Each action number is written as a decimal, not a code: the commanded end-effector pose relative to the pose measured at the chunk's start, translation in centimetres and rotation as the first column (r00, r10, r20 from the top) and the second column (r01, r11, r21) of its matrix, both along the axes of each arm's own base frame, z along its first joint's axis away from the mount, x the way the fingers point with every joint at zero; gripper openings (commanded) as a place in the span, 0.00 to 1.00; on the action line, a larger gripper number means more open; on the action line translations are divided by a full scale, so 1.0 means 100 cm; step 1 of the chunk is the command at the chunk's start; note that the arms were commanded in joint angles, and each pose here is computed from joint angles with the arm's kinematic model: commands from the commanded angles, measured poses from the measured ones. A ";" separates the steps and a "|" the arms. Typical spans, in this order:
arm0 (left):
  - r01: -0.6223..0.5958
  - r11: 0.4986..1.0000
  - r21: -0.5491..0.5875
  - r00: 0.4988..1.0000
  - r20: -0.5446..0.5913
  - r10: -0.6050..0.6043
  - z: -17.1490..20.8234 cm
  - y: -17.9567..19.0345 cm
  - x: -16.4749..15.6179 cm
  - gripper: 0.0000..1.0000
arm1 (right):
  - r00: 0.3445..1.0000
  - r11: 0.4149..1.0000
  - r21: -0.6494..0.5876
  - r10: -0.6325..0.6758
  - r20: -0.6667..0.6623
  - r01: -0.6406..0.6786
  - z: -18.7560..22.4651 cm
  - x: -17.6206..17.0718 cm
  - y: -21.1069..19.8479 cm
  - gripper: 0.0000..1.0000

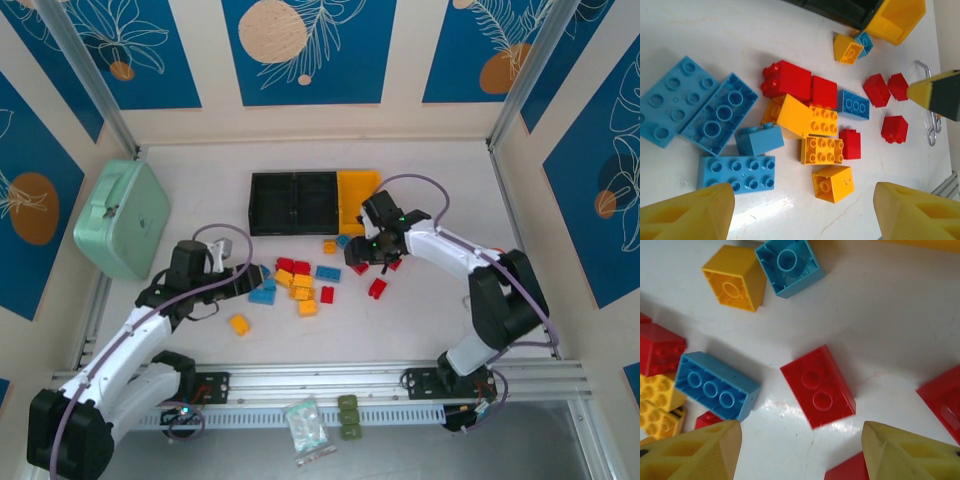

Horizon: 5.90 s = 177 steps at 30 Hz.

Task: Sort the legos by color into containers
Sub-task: Pick up the lego from the center of the table, then place the lego in the container, then pick up the lego from the middle-left of the table, then place the lego in the container.

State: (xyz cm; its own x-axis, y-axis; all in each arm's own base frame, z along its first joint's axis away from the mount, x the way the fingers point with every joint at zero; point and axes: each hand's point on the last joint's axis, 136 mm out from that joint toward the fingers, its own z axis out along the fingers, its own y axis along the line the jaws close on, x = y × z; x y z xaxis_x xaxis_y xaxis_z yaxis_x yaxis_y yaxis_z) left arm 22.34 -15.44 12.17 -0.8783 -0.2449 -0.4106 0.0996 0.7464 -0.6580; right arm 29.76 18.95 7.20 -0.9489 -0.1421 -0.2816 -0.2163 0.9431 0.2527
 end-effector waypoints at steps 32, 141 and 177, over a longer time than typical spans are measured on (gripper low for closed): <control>0.041 0.998 -0.049 0.999 0.003 -0.041 0.001 -0.028 -0.002 0.74 | 0.992 0.999 -0.026 -0.038 0.118 0.042 0.066 0.055 0.010 0.31; -0.052 0.906 0.421 0.983 -0.140 0.121 -0.020 -0.024 0.018 0.28 | 0.992 0.947 0.322 -0.056 0.110 0.018 0.063 -0.085 0.049 0.52; 0.055 0.798 0.600 0.998 -0.030 -0.046 -0.021 -0.156 0.245 0.32 | 0.952 0.888 0.415 -0.276 0.137 0.197 0.086 -0.079 -0.009 0.52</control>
